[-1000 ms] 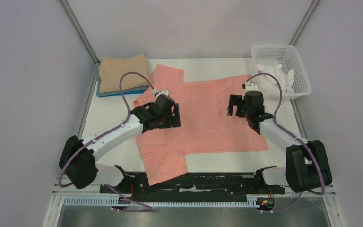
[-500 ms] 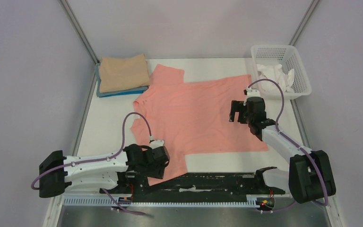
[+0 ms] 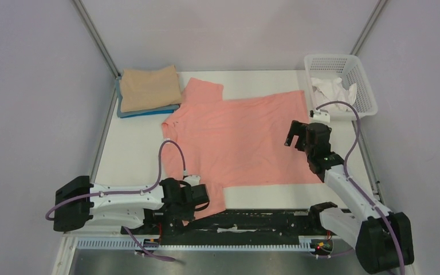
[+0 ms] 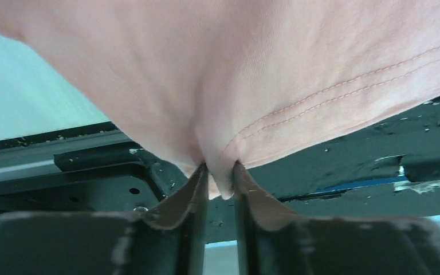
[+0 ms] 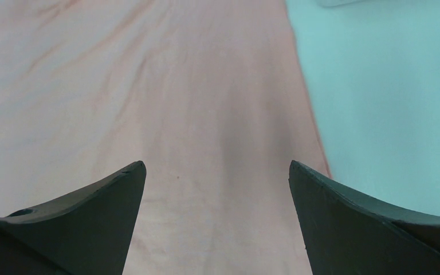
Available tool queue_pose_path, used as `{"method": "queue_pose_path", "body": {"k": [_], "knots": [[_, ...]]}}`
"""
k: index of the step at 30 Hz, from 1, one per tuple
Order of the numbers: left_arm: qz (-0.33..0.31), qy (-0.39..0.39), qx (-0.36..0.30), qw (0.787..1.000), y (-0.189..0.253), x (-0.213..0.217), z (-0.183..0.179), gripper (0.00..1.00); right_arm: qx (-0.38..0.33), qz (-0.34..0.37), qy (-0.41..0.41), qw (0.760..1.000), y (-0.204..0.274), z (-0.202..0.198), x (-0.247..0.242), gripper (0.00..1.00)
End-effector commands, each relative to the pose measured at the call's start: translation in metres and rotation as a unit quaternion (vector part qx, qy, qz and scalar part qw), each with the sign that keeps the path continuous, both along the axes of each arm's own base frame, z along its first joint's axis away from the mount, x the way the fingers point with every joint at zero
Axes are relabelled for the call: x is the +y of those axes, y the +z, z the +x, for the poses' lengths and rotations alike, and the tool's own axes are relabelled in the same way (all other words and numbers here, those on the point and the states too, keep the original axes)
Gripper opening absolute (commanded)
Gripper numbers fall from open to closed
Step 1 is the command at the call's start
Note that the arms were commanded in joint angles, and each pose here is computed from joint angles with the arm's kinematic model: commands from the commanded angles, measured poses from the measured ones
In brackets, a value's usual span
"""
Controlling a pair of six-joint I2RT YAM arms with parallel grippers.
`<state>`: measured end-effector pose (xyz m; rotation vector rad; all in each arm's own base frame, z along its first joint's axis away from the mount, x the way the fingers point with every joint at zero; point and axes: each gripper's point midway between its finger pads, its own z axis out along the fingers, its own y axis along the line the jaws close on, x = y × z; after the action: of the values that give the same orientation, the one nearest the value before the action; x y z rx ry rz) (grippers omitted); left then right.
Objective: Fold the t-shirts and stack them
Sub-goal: Grab the side of the flattened tshirt closest away from the robot with both arms
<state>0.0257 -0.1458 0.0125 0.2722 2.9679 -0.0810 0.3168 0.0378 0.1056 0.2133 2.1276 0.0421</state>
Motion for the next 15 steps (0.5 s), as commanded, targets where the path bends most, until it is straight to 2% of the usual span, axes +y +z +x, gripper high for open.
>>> {"method": "queue_pose_path", "body": {"k": [1, 2, 3, 6, 11, 15], "knots": [[-0.012, 0.033, -0.037, 0.999, -0.001, -0.011, 0.014, 0.16, -0.024, 0.011, -0.093, 0.995, 0.009, -0.022, -0.027, 0.98], [-0.012, 0.033, -0.045, 0.998, 0.0, -0.01, 0.017, 0.04, -0.021, 0.017, -0.109, 0.994, 0.005, -0.03, -0.031, 0.98], [-0.015, 0.033, -0.05, 0.998, 0.0, -0.01, 0.018, 0.02, -0.018, 0.022, -0.115, 0.993, 0.002, -0.037, -0.032, 0.98], [-0.035, 0.028, -0.064, 0.997, 0.007, -0.014, 0.023, 0.02, 0.001, 0.049, -0.112, 0.993, -0.011, -0.056, -0.027, 0.98], [-0.121, -0.005, -0.108, 0.987, 0.033, -0.041, 0.036, 0.02, 0.083, 0.078, -0.098, 0.989, -0.045, -0.101, -0.017, 0.98], [-0.149, -0.019, -0.13, 0.98, 0.048, -0.05, 0.042, 0.02, 0.084, 0.097, -0.116, 0.985, -0.05, -0.122, -0.02, 0.97]]}}
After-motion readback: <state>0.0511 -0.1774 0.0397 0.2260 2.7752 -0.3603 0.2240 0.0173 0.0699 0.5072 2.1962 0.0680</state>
